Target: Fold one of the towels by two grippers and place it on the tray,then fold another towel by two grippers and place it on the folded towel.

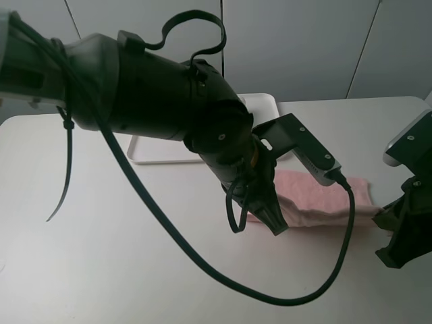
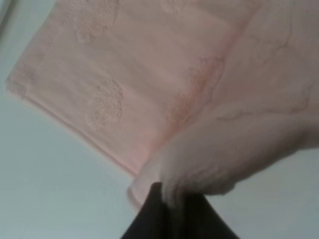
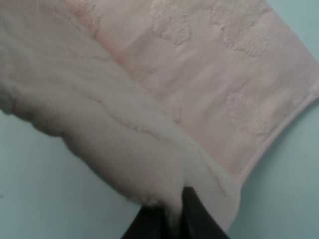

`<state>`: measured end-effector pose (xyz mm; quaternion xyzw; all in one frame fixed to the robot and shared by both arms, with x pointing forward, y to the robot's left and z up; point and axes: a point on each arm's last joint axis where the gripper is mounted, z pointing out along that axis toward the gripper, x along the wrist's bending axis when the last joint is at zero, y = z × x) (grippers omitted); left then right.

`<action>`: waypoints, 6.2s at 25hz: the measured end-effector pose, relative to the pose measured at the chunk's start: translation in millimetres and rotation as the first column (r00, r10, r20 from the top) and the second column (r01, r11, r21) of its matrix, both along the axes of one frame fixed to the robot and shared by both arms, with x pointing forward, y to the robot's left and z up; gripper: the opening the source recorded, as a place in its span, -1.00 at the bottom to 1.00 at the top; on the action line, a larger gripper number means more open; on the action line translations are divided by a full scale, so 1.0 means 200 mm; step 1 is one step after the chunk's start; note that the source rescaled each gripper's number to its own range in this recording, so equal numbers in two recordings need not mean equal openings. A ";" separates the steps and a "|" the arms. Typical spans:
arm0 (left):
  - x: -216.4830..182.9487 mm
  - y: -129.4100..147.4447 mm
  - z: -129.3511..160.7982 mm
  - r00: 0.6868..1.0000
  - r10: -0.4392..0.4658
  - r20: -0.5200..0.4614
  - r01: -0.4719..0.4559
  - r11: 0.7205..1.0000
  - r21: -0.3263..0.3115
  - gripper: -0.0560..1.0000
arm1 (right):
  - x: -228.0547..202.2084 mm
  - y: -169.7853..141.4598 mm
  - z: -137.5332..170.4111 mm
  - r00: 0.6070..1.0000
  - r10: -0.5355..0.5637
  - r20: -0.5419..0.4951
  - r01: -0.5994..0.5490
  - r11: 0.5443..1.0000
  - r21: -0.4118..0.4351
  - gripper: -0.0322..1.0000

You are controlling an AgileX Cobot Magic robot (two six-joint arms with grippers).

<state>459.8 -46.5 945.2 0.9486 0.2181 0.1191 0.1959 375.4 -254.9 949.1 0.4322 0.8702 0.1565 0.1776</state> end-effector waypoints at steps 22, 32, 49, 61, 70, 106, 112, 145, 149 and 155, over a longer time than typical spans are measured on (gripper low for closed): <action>0.20 0.08 -0.05 0.992 0.124 0.003 -0.123 0.990 -0.071 -0.88 | 0.19 0.05 -0.09 0.984 -0.172 0.054 0.167 0.982 0.087 -0.94; 0.26 0.10 -0.07 0.990 0.140 0.029 -0.136 0.984 -0.114 -0.80 | 0.25 0.03 -0.10 0.984 -0.154 0.089 0.154 0.988 0.003 -0.86; 0.36 0.19 -0.07 0.941 0.333 -0.054 -0.337 0.929 -0.154 0.99 | 0.35 -0.05 -0.09 0.785 -0.592 0.182 0.584 0.805 0.100 1.00; 0.43 0.11 -0.15 0.872 0.453 -0.186 -0.463 0.886 -0.011 0.99 | 0.41 0.02 -0.03 0.778 -0.627 -0.027 0.628 0.778 0.006 1.00; 0.45 0.07 -0.22 0.851 0.476 -0.222 -0.487 0.873 0.005 0.99 | 0.54 -0.13 0.08 0.729 -0.662 -0.174 0.680 0.729 0.075 1.00; 0.64 0.05 -0.36 0.727 0.613 -0.310 -0.591 0.788 0.174 0.99 | 0.76 -0.22 0.04 0.723 -0.565 -0.398 0.633 0.773 0.052 1.00; 0.64 0.04 -0.37 0.724 0.615 -0.314 -0.591 0.787 0.177 0.99 | 0.76 -0.22 0.02 0.683 -0.598 -0.419 0.674 0.737 0.047 1.00; 0.64 0.04 -0.37 0.746 0.589 -0.309 -0.562 0.807 0.181 0.99 | 0.81 -0.26 -0.32 0.584 -0.648 -0.490 0.691 0.713 -0.119 1.00; 0.64 0.04 -0.37 0.751 0.583 -0.308 -0.556 0.811 0.181 0.99 | 0.81 -0.26 -0.34 0.575 -0.655 -0.490 0.694 0.708 -0.132 1.00; 0.64 0.04 -0.37 0.752 0.582 -0.308 -0.555 0.812 0.181 0.99 | 0.81 -0.26 -0.36 0.564 -0.666 -0.488 0.706 0.696 -0.133 1.00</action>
